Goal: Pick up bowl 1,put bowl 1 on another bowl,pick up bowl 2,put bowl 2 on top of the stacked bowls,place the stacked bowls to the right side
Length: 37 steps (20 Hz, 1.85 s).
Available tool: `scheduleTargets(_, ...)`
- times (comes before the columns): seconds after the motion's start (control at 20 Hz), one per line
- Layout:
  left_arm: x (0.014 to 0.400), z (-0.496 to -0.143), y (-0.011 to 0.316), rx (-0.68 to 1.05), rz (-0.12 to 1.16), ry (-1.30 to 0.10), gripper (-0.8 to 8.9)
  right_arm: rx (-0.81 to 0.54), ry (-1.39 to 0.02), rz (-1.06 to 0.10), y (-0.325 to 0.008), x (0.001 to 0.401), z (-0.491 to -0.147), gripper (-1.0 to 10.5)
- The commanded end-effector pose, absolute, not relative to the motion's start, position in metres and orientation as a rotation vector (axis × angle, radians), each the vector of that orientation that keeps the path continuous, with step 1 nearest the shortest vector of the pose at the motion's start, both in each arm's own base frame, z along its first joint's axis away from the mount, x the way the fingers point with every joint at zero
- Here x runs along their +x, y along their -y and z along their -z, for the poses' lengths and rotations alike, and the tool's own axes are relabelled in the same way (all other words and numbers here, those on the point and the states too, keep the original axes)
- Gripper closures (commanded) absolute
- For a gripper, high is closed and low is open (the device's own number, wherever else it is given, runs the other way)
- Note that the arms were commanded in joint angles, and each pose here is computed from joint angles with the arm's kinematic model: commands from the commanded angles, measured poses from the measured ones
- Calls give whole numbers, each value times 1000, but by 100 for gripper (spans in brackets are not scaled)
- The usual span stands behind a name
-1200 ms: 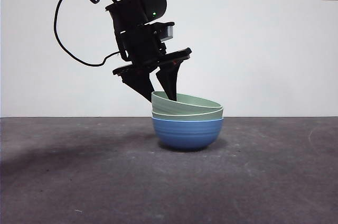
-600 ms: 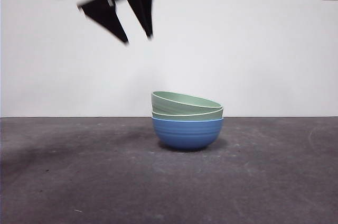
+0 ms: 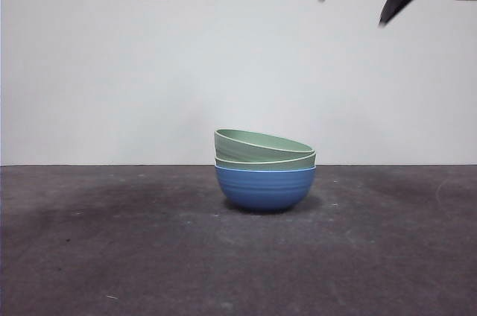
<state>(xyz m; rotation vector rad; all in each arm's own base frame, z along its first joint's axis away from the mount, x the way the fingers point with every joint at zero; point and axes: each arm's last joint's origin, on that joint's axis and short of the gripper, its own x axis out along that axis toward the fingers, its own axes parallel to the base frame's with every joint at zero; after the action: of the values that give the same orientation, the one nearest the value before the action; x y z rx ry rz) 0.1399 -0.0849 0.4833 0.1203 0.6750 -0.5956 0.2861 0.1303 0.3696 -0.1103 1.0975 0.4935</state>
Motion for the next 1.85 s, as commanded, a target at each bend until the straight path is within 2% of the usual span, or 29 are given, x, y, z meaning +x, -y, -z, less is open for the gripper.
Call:
scheduleTargets(0.05,121,-487,75,126,609,-667,496,-105,-1162,-480,-142,311,-341,486)
scheduleTargets(0.25,99,-491,62,111,610,-643,496,-111,-1242,-464,-157,346,-292,486)
scheduleTargets(0.45,96,-491,60,95,609,-641,496,-108,-1270,-454,-168,371,-253,487)
scheduleTargets(0.75,97,-491,61,87,606,-646,496,-108,-1279,-451,-176,389,-218,516)
scheduleTargets(0.9,97,-491,61,87,606,-646,496,-104,-1298,-443,-178,394,-204,578)
scheduleTargets(1.0,97,-491,61,88,605,-646,496,-103,-1300,-442,-178,396,-201,626)
scheduleTargets(1.1,97,-491,61,88,606,-645,496,-102,-1291,-445,-179,396,-202,815)
scheduleTargets(1.15,97,-491,61,88,605,-646,496,-101,-1291,-444,-178,396,-202,858)
scheduleTargets(1.3,97,-491,61,88,606,-645,496,-101,-1296,-442,-178,396,-200,861)
scheduleTargets(1.4,97,-491,61,88,606,-646,496,-98,-1297,-440,-178,396,-200,962)
scheduleTargets(1.7,97,-491,61,89,604,-645,498,-100,-1299,-441,-178,396,-202,959)
scheduleTargets(1.85,97,-491,61,89,604,-645,498,-104,-1279,-448,-175,390,-217,959)
